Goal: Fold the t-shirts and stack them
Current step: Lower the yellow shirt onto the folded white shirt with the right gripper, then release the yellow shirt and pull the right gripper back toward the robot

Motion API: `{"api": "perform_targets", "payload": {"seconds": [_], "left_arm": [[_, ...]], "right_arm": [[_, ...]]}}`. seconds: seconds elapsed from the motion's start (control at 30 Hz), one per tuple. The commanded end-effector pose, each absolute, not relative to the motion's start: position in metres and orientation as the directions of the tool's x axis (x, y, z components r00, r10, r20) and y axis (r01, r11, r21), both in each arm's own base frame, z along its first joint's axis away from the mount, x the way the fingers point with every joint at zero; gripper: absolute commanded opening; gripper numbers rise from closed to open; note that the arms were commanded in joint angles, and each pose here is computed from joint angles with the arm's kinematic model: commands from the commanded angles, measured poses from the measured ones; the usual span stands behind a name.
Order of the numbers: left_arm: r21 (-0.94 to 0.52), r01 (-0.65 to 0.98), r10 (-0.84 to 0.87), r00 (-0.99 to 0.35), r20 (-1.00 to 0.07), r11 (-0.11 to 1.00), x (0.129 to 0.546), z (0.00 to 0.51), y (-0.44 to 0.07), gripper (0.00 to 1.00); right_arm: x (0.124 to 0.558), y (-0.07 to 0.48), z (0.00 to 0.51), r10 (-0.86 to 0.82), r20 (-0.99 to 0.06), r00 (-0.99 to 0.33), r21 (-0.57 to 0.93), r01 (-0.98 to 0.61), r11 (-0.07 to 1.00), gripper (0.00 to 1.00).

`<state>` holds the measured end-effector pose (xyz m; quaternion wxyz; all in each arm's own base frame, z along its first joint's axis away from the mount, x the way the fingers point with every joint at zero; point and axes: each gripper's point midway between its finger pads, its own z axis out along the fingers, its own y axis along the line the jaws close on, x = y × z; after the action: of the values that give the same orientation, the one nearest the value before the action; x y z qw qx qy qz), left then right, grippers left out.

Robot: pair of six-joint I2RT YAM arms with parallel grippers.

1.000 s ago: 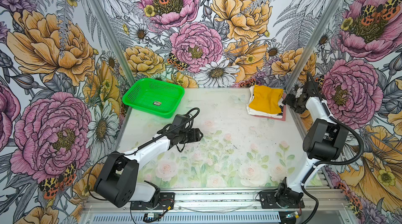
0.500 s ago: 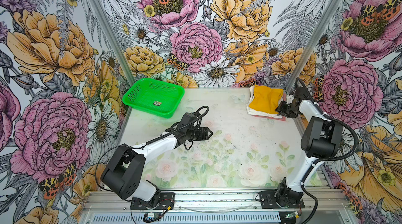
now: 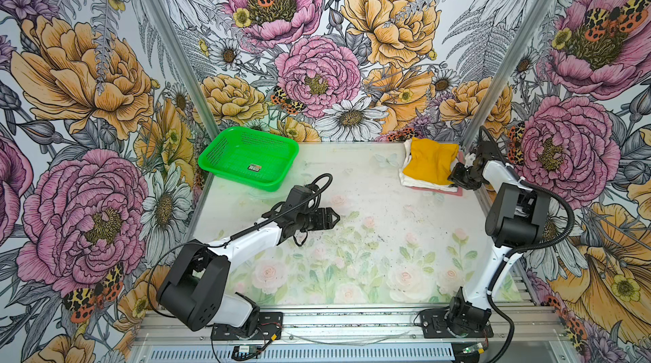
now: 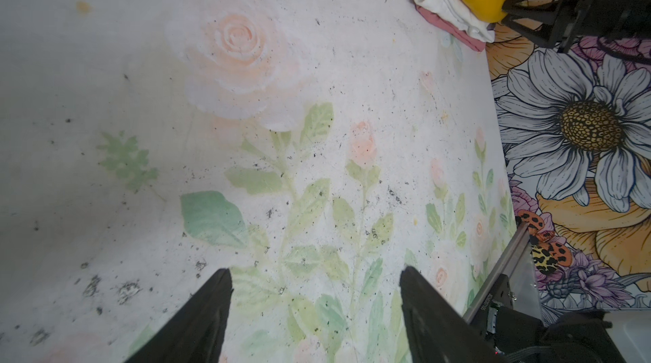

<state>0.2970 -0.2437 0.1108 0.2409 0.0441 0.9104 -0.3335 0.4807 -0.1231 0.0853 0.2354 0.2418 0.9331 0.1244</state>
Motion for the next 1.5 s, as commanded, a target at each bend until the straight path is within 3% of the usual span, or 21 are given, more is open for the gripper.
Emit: {"api": "perform_targets", "payload": {"seconds": [0.0, 0.2, 0.53, 1.0, 1.03, 1.13, 1.17, 1.27, 1.47], "left_arm": [[-0.605, 0.31, -0.065, -0.854, -0.516, 0.733, 0.294, 0.131, -0.251, 0.77], [-0.6, 0.324, -0.055, -0.85, -0.525, 0.732, 0.293, 0.134, -0.252, 0.77], [-0.603, 0.333, -0.052, -0.846, -0.53, 0.725, 0.293, 0.136, -0.253, 0.77], [-0.605, 0.339, -0.054, -0.842, -0.537, 0.72, 0.293, 0.138, -0.253, 0.77], [-0.605, 0.339, -0.054, -0.842, -0.537, 0.721, 0.293, 0.138, -0.254, 0.77], [-0.607, 0.341, -0.05, -0.844, -0.533, 0.718, 0.293, 0.137, -0.255, 0.77], [-0.607, 0.341, -0.05, -0.845, -0.533, 0.718, 0.294, 0.137, -0.256, 0.77], [-0.604, 0.339, -0.048, -0.845, -0.532, 0.721, 0.294, 0.136, -0.255, 0.77], [-0.604, 0.329, -0.052, -0.849, -0.525, 0.726, 0.293, 0.131, -0.254, 0.77]], "right_arm": [[0.491, -0.127, 0.092, 0.516, -0.404, -0.755, 0.358, 0.388, 0.849, 0.27], [0.487, -0.125, 0.094, 0.519, -0.402, -0.754, 0.359, 0.392, 0.847, 0.0], [0.463, -0.125, 0.126, 0.523, -0.458, -0.719, 0.348, 0.397, 0.849, 0.0], [0.425, -0.126, 0.13, 0.549, -0.463, -0.696, 0.32, 0.446, 0.836, 0.0], [0.423, -0.129, 0.129, 0.553, -0.465, -0.692, 0.311, 0.457, 0.833, 0.03], [0.425, -0.138, 0.135, 0.563, -0.48, -0.673, 0.303, 0.474, 0.826, 0.45], [0.428, -0.141, 0.141, 0.56, -0.495, -0.664, 0.305, 0.471, 0.828, 0.53], [0.449, -0.139, 0.167, 0.551, -0.531, -0.644, 0.359, 0.418, 0.835, 0.65], [0.497, -0.117, 0.182, 0.549, -0.516, -0.657, 0.494, 0.296, 0.818, 0.72]]}}
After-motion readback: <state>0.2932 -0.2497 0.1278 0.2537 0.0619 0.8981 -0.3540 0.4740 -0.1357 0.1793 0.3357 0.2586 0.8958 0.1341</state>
